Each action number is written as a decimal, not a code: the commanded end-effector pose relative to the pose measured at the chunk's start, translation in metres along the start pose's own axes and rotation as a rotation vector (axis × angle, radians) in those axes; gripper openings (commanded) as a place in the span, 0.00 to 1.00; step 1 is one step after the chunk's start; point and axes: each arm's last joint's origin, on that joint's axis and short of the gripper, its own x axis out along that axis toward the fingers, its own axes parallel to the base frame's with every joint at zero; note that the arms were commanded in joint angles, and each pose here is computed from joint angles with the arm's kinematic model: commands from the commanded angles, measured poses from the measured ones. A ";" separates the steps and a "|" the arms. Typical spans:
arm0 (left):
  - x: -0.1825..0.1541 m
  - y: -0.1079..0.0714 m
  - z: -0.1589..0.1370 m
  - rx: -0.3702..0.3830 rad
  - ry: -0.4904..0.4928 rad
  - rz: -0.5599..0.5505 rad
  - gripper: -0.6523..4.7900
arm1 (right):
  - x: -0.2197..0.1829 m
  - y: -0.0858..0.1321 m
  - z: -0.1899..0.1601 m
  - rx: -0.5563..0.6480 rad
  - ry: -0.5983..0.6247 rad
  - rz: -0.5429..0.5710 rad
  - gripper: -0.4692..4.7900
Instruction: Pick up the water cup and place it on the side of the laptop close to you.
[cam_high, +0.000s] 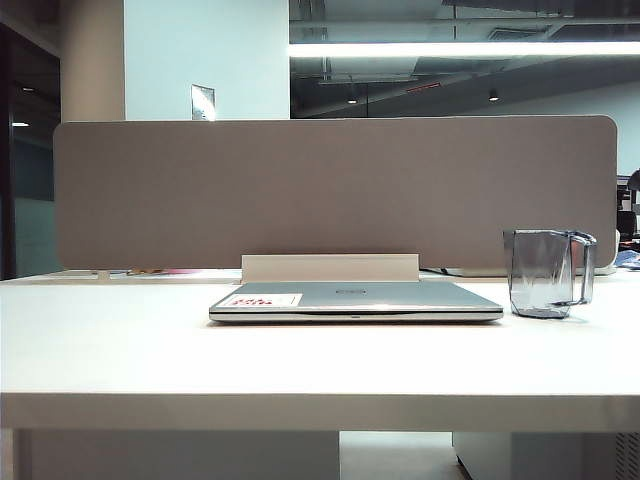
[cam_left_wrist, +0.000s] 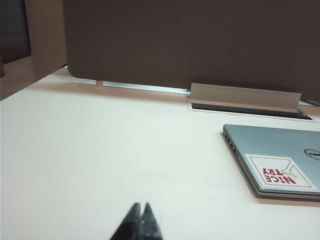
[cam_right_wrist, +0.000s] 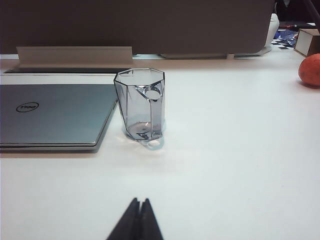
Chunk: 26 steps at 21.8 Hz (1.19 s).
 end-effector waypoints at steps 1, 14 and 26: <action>0.000 0.000 0.001 -0.002 -0.007 -0.006 0.11 | 0.000 0.000 -0.001 -0.003 -0.010 -0.004 0.08; 0.000 0.000 0.002 -0.002 -0.008 -0.006 0.11 | 0.000 0.000 0.000 -0.003 -0.012 -0.004 0.08; 0.000 0.000 0.001 -0.003 -0.005 -0.007 0.11 | 0.000 0.003 0.002 0.190 -0.025 0.099 0.08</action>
